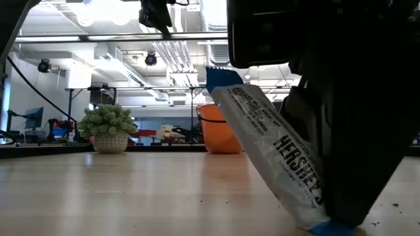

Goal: Organize candy in baskets
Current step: Put the white chocolate into the orange bucket

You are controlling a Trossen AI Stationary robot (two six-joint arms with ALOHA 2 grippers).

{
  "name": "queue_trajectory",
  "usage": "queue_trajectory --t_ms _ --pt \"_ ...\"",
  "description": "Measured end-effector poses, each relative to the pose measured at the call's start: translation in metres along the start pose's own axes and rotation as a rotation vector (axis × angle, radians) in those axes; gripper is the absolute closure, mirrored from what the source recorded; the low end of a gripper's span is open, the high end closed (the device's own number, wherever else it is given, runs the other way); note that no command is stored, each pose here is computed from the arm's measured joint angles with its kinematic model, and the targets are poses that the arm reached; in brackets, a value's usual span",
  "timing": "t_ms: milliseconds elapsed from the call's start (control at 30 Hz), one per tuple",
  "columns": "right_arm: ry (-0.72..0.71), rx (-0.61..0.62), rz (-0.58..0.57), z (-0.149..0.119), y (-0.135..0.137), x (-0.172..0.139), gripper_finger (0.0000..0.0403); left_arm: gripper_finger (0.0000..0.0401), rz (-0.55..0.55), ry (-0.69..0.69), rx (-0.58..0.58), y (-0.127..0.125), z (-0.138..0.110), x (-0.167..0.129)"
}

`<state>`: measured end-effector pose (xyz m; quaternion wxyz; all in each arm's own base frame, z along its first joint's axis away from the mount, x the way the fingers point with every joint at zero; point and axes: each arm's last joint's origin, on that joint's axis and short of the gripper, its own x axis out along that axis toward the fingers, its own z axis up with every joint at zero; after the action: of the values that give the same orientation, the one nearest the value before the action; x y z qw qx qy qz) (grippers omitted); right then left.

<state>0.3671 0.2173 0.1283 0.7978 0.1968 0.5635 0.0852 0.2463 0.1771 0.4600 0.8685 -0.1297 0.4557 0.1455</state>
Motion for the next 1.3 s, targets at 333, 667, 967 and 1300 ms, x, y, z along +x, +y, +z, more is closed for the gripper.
queue_trajectory --t_ms 333,667,967,1300 --pt "-0.018 0.004 -0.093 0.008 -0.011 -0.029 0.0394 0.0239 0.000 0.000 0.000 0.000 0.000 0.000" --pt "-0.130 0.047 -0.141 0.039 -0.037 -0.081 0.0394 0.0239 0.000 0.000 0.005 0.000 0.000 0.000" --pt "-0.241 0.141 -0.231 0.063 -0.079 -0.134 0.0394 0.0239 0.000 0.000 0.024 0.000 0.000 0.000" --pt "-0.394 0.197 -0.316 0.082 -0.138 -0.208 0.0394 0.0239 0.101 0.018 0.010 0.003 0.000 0.000"
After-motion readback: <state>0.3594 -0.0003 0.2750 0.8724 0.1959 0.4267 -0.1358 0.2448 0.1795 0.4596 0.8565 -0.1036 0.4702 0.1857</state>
